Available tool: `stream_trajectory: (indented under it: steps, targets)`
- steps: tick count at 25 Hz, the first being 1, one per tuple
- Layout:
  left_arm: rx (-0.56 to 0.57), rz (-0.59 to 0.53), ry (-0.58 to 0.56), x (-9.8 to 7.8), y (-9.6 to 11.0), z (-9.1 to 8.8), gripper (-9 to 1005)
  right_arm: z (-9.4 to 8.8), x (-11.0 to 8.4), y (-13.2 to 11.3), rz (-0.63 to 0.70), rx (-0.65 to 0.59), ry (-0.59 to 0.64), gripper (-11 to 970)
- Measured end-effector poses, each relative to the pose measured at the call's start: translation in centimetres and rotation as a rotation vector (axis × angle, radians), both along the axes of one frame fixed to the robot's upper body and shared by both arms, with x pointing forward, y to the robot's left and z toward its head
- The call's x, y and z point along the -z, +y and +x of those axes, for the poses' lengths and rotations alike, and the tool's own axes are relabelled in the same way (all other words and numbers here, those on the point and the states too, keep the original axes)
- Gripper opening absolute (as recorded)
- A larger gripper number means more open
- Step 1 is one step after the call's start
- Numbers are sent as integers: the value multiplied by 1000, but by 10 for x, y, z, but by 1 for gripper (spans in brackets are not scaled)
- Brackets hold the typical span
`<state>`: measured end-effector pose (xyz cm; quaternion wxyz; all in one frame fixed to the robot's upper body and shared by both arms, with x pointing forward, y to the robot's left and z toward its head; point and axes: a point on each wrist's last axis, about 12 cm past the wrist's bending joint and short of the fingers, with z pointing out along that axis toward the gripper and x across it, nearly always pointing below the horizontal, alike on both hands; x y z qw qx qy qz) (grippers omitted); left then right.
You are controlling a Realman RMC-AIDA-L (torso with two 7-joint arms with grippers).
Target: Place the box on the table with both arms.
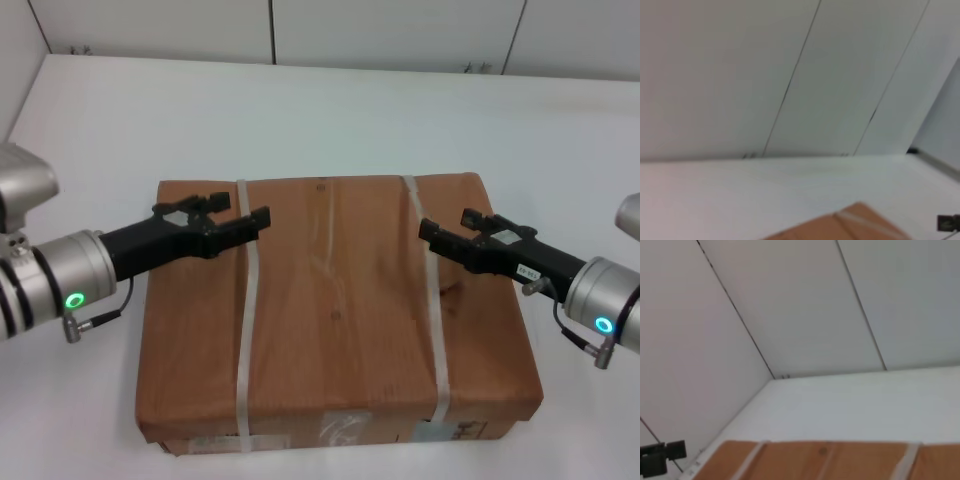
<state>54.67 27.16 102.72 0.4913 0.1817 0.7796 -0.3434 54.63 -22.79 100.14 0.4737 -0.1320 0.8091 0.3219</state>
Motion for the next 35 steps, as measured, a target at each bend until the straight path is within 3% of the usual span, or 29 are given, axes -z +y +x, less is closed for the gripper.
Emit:
stream_trajectory:
  steps: [6, 10, 13, 17, 35]
  targets:
    - [149, -86, -144, -21, 4, -13, 791, -10, -25, -9, 69, -145, -227, 857]
    - [311, -106, -209, -35, 11, -25, 790, -17, -52, -17, 81, -360, -379, 856]
    - [432, -111, -242, -43, 13, -33, 790, -23, -69, -18, 91, -556, -430, 855]
    - [538, -131, -281, -51, 14, -41, 791, -24, -82, -13, 102, -716, -428, 855]
    - [592, -151, -294, -53, 11, -46, 791, -25, -85, -10, 112, -760, -437, 861]
